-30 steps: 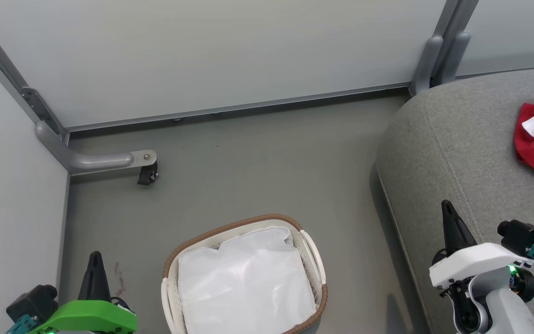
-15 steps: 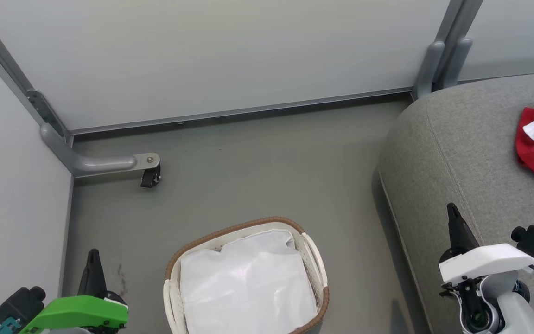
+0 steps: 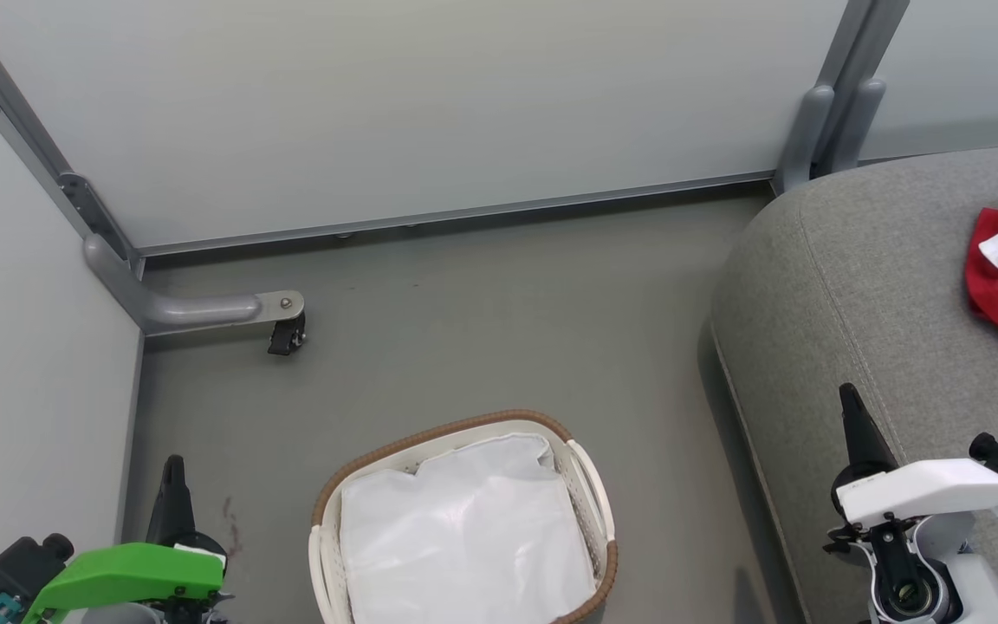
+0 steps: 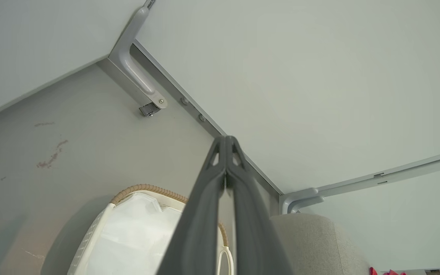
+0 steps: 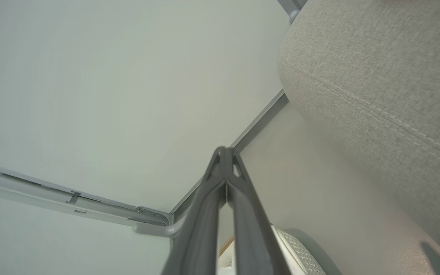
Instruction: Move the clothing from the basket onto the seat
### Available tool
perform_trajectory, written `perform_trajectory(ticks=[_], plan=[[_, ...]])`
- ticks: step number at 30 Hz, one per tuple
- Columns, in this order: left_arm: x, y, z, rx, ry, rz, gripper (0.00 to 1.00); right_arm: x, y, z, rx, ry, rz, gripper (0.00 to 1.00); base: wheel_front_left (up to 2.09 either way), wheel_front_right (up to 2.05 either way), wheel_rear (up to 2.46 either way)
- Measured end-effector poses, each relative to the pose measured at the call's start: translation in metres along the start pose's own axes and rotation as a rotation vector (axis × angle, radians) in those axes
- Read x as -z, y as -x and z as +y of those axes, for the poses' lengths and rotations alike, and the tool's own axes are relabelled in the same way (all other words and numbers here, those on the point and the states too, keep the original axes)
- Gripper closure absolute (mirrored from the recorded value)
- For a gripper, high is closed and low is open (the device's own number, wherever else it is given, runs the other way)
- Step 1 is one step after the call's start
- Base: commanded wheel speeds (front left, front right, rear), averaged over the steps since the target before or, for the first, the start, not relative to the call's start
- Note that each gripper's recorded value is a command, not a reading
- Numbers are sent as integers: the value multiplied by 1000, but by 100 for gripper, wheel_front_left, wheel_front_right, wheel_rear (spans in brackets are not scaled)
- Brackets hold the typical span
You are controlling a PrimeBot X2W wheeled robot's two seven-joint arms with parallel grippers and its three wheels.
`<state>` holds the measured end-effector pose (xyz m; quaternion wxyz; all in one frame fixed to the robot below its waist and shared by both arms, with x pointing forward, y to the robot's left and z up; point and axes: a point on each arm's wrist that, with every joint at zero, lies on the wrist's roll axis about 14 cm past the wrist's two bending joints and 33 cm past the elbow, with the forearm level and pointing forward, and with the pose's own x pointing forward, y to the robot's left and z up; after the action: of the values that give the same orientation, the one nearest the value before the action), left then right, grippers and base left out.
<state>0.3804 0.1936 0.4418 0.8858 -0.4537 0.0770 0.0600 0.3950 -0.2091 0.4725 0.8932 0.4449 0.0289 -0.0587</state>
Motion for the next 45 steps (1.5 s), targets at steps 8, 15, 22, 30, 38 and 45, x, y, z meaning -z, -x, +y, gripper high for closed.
perform_trajectory(ticks=[8, 15, 22, 30, 38, 45], plan=[[-4, -1, -5, 14, 88, -5, 100, -1, 1, 3, -7, -88, 4, 100, 0, 0, 0], [-9, -1, -11, 30, 156, -11, 100, -3, 1, 6, -17, -163, 5, 100, 0, 0, 0], [-11, -1, -14, 42, 224, -10, 100, -4, 2, 9, -27, -233, 10, 100, 0, 0, 0], [-15, -1, -19, 60, 296, -11, 100, -4, 3, 11, -36, -306, 16, 100, 0, 0, 0], [-19, 0, -24, 80, 361, -12, 100, -6, 4, 15, -50, -373, 21, 100, 0, 0, 0], [-23, 1, -28, 96, 416, -15, 100, -8, 5, 19, -65, -431, 22, 100, 0, 0, 0]])
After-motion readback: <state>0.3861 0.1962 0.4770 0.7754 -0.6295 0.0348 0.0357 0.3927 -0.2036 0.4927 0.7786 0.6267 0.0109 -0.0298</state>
